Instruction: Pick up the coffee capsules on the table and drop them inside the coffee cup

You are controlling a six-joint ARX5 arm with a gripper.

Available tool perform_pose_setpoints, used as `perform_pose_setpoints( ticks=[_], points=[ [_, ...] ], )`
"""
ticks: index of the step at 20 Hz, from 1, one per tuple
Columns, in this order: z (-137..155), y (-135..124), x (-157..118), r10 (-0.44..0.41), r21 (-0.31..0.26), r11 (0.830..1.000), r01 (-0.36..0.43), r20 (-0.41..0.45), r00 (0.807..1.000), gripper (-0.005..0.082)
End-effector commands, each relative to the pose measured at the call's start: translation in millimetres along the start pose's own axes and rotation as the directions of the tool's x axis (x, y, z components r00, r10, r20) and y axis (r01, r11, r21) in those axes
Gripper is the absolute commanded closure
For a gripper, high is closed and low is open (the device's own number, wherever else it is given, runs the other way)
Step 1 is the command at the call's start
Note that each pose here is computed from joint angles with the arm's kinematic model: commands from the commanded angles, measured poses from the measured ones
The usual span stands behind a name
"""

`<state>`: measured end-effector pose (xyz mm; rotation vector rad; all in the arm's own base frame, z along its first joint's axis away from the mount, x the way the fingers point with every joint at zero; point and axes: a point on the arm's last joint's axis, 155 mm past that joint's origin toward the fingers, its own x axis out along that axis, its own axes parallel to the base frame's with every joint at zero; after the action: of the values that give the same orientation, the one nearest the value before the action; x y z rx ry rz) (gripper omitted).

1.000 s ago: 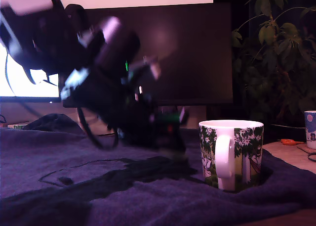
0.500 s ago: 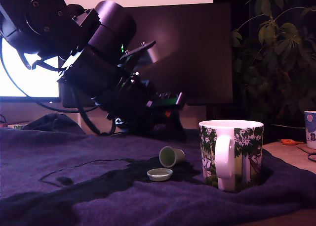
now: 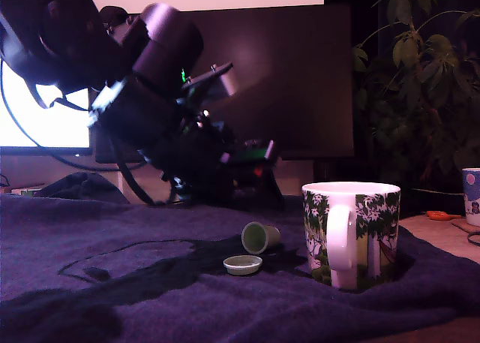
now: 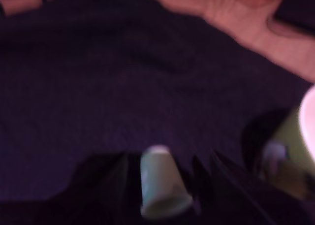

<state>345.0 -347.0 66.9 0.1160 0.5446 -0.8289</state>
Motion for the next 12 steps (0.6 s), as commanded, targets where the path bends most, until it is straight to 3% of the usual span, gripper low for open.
perform_pose_setpoints(
  ticks=[1, 12],
  points=[
    [-27.8, 2.5, 10.7, 0.0, -0.016, 1.0, -0.001, -0.059, 0.998, 0.0289],
    [-32.2, 2.6, 13.1, -0.006, -0.014, 1.0, 0.005, -0.067, 0.998, 0.0597]
  ],
)
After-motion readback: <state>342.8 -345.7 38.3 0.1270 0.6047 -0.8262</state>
